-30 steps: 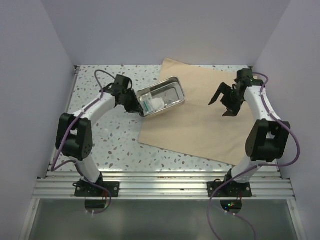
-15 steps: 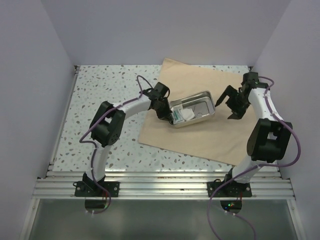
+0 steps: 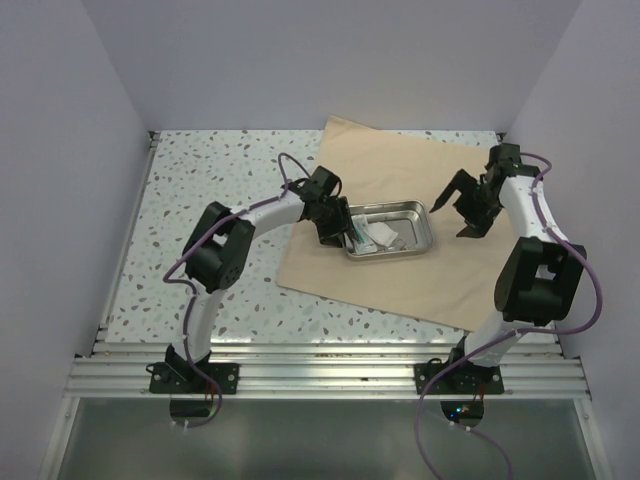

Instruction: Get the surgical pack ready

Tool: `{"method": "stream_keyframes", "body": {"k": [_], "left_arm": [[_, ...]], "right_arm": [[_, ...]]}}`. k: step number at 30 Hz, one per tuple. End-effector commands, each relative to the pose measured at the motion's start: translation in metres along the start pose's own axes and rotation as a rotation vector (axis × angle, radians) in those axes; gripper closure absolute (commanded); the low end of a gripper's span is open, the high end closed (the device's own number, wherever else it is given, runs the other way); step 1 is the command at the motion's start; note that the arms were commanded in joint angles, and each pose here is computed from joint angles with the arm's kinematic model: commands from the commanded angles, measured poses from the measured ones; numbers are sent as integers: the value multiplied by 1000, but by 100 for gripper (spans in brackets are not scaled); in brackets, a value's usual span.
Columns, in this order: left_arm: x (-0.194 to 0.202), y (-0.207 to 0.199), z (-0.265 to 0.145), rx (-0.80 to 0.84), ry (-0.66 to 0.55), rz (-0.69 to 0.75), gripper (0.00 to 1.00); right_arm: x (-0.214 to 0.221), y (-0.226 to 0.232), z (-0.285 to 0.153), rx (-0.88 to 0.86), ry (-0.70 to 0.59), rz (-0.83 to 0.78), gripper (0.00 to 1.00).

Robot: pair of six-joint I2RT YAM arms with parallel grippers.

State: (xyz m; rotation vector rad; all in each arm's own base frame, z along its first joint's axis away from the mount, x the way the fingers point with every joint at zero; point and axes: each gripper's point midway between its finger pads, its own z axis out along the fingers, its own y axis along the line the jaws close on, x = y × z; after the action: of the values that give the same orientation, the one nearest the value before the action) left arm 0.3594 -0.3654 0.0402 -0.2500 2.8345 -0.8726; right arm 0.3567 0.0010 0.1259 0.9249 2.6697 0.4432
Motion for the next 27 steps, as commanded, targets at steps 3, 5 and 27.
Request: {"method": "stream_keyframes", "body": {"k": [3,5,27], "left_arm": [[-9,-27,-29,96,-45,103,40],[-8,-30,-43,92,-59,147,39],[33,76,-38,-30,52,89,100]], "right_arm": [[-13,11,-7,-30,-28,-14,1],[-16,9,-7,-20,-33,-13,1],[-19,-38,73,130,38,-23,96]]}}
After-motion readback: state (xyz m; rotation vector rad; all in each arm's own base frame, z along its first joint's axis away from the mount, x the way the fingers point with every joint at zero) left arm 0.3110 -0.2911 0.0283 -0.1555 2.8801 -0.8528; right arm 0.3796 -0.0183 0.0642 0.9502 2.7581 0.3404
